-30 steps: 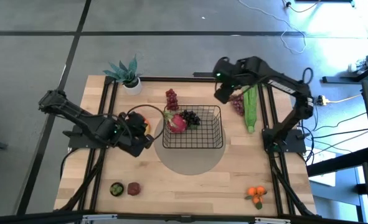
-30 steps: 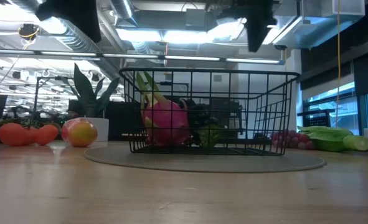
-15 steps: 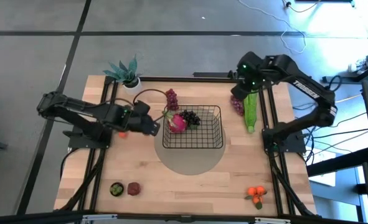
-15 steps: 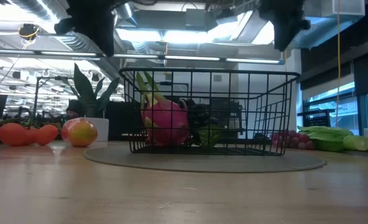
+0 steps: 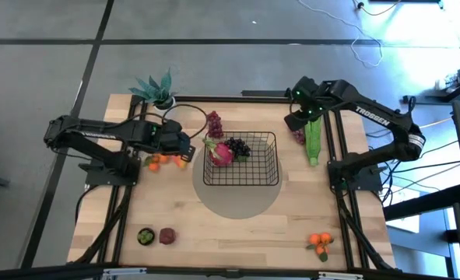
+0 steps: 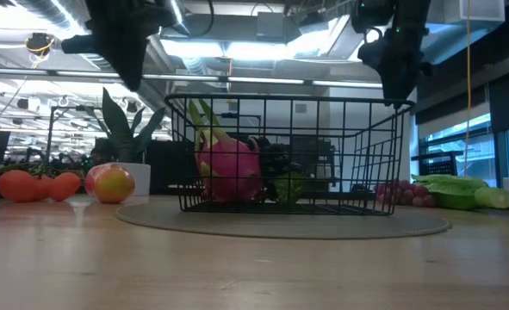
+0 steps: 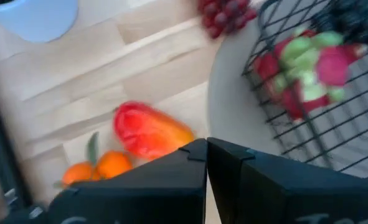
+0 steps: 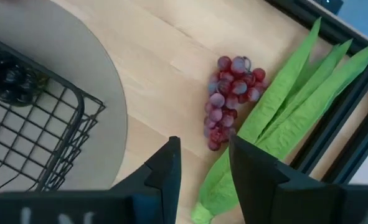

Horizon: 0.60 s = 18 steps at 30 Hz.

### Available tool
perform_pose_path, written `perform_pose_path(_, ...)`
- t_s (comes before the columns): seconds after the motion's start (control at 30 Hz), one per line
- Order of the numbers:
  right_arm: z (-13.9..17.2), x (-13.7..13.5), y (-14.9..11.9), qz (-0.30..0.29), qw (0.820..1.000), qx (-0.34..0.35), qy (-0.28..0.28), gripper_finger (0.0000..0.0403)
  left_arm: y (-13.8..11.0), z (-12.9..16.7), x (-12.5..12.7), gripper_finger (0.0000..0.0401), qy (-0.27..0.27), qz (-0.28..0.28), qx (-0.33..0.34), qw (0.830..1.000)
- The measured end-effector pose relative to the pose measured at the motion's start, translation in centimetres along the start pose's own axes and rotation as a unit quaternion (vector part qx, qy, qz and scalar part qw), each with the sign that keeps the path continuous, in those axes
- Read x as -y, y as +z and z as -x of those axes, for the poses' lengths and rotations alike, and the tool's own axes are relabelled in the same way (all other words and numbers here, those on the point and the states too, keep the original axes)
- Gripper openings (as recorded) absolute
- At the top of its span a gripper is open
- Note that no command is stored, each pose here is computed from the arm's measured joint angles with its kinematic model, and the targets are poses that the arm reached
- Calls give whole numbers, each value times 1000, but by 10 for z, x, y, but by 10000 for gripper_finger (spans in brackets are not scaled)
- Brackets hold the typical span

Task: Build produce basket
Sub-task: Put the green leaf lettuce into the black wire basket

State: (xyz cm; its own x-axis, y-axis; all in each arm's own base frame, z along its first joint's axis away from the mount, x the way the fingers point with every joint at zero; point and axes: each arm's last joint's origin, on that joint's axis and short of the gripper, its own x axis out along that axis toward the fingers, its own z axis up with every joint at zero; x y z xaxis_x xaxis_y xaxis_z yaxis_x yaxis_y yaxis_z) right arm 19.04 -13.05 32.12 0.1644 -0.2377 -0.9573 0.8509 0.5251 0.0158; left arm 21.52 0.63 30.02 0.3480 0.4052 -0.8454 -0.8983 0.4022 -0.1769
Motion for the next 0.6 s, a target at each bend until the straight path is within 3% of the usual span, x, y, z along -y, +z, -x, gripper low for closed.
perform_pose_path(0.2, 0, -1, -1, -34, 999, -7, 13, 121, 4, 5, -16, 0, 31, -6, -6, 999)
perform_pose_path(0.3, -1, 2, 0, -104, 995, -8, 8, 121, 8, 3, -19, 0, 36, 3, -5, 999)
perform_pose_path(0.47, -18, 16, -6, -197, 978, -16, -68, 121, 16, 0, -24, 0, 46, -14, 0, 999)
perform_pose_path(0.6, -38, 24, -14, -227, 967, -30, -109, 121, 24, -2, -28, 0, 53, -12, 4, 999)
